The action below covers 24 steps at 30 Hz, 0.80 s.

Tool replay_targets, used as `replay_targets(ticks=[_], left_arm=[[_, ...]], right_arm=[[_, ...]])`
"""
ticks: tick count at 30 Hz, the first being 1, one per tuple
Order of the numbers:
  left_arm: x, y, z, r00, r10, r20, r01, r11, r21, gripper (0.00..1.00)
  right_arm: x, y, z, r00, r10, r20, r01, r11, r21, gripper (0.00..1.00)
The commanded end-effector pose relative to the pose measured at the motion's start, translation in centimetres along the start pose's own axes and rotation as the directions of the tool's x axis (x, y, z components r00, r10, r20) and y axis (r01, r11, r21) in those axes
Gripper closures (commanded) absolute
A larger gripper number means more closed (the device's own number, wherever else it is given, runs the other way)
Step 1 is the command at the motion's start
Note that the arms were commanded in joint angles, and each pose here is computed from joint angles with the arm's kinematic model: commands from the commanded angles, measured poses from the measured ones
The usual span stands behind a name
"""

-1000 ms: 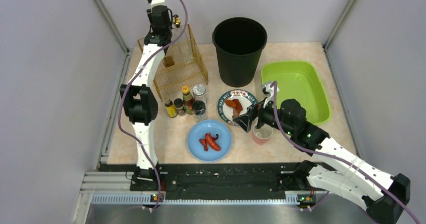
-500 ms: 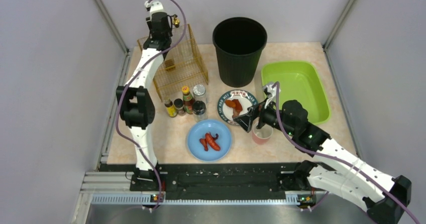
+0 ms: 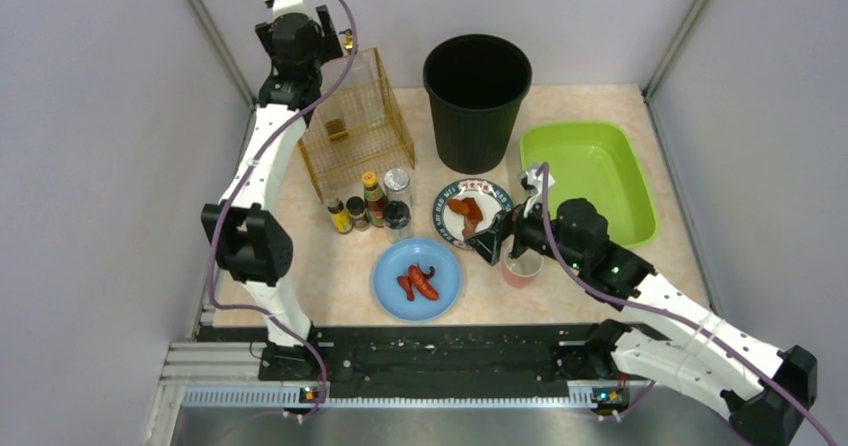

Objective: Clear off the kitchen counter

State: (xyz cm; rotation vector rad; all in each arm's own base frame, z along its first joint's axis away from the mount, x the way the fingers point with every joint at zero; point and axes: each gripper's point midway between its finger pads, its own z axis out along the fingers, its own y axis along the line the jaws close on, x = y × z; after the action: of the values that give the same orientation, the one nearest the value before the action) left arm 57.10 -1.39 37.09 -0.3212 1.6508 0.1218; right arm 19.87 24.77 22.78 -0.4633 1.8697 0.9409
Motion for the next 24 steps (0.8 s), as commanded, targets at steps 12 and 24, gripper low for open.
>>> replay_targets(ticks=[12,24], left_arm=[[-3.5,-2.2,-17.2,0.986,-0.107,-0.13,0.143,0.939,0.312,0.01],[10.3,-3.3,-26.0,0.92,0.084,-0.384,0.071,0.925,0.373,0.05]], right_arm=[[-2.5,-0.2,-1.2,0.997,-0.064,0.044,0.061,0.997,0.056,0.04],[-2.2,-2.0,-1.9,0.995,-0.097,0.022,0.093,0.984,0.151,0.04]])
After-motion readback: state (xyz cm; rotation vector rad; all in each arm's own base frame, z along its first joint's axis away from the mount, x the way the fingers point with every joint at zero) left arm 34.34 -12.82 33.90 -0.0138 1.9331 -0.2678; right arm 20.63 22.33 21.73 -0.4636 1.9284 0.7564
